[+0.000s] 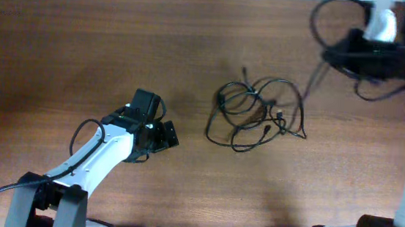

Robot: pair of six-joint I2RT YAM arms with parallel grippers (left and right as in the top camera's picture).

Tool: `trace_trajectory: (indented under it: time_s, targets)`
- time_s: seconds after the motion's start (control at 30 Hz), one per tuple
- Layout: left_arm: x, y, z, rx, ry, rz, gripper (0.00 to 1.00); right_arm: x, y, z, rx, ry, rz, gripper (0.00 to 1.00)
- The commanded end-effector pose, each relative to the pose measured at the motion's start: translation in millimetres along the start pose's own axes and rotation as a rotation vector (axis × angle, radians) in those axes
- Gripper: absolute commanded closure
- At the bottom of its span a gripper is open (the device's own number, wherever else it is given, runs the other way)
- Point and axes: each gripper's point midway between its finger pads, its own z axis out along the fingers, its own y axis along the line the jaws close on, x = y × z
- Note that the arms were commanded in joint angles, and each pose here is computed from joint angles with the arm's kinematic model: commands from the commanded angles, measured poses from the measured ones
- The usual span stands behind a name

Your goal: Untangle cables

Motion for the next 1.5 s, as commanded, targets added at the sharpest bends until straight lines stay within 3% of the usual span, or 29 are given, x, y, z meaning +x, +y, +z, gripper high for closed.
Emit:
trace_trajectory:
  time_s: [0.0, 0.17, 0.2, 0.3, 0.37, 0.4, 0.47, 0.5, 0.57, 0.6, 0.8, 0.9, 0.97, 1.0, 1.1, 1.17, 1.27, 1.37, 1.47]
  targets:
    - [-1.4, 1.6, 1.0, -0.011, -0.003, -0.011, 0.01, 14.2, -22.9, 1.5, 0.045, 0.070, 0.091, 0.96]
    - [-2.3, 0.7, 1.0, -0.007, -0.006, -0.014, 0.01, 21.5, -40.7, 1.7, 0.142, 0.092, 0.105, 0.96]
    - [-8.6, -13.7, 0.5, 0.062, -0.023, -0.024, 0.01, 21.8, -40.8, 1.7, 0.142, 0.093, 0.105, 0.96]
    - [-15.7, -111.9, -31.5, 0.576, 0.009, 0.083, 0.01, 24.3, -43.2, 1.1, 0.156, 0.102, 0.106, 0.96]
    - [-21.6, -143.7, -49.8, 0.713, -0.040, 0.146, 0.01, 25.6, -43.3, 0.9, 0.156, 0.108, 0.094, 0.96]
    - [-18.4, -153.6, -54.2, 0.744, -0.021, 0.108, 0.01, 25.6, -43.4, 0.9, 0.156, 0.110, 0.074, 0.96]
    - [5.9, -161.4, -49.7, 0.713, 0.156, -0.164, 0.01, 26.0, -45.4, 0.5, 0.167, 0.111, 0.065, 0.96]
    - [33.2, -164.6, -44.5, 0.640, 0.314, -0.387, 0.01, 26.0, -45.4, 0.5, 0.167, 0.111, 0.065, 0.96]
    - [57.6, -176.6, -38.3, 0.560, 0.375, -0.577, 0.01, 26.0, -45.4, 0.5, 0.167, 0.111, 0.065, 0.96]
    - [61.7, -181.6, -31.9, 0.527, 0.312, -0.638, 0.01, 25.9, -45.3, 0.4, 0.167, 0.111, 0.065, 0.96]
    - [83.3, -203.0, -26.8, 0.520, 0.158, -0.753, 0.01, 26.5, -45.3, 0.5, 0.166, 0.113, 0.066, 0.96]
    - [89.4, -229.8, -22.4, 0.606, 0.159, -0.710, 0.02, 27.9, -45.5, 0.3, 0.168, 0.118, 0.069, 0.96]
    - [96.2, -247.2, -3.1, 0.646, 0.174, -0.683, 0.16, 31.2, -46.1, -0.3, 0.171, 0.131, 0.075, 0.96]
    - [97.3, -254.3, 8.1, 0.667, 0.178, -0.675, 0.39, 32.2, -46.3, -0.5, 0.172, 0.135, 0.077, 0.96]
    - [95.1, -272.3, 24.1, 0.751, 0.197, -0.658, 0.66, 34.0, -46.6, -0.8, 0.174, 0.142, 0.080, 0.96]
    - [86.8, -266.6, 28.6, 0.740, 0.123, -0.541, 0.96, 40.0, -47.4, -2.0, 0.180, 0.165, 0.091, 0.96]
    - [48.0, -254.2, 25.7, 0.750, 0.003, -0.357, 1.00, 52.3, -48.7, -4.8, 0.182, 0.219, 0.042, 0.96]
    - [-1.1, -201.9, 19.0, 0.635, -0.038, -0.352, 1.00, 63.7, -49.4, -8.4, 0.188, 0.263, 0.042, 0.96]
    - [-26.8, -143.2, 1.8, 0.470, -0.121, -0.341, 1.00, 65.6, -46.3, -14.8, 0.185, 0.246, 0.034, 0.96]
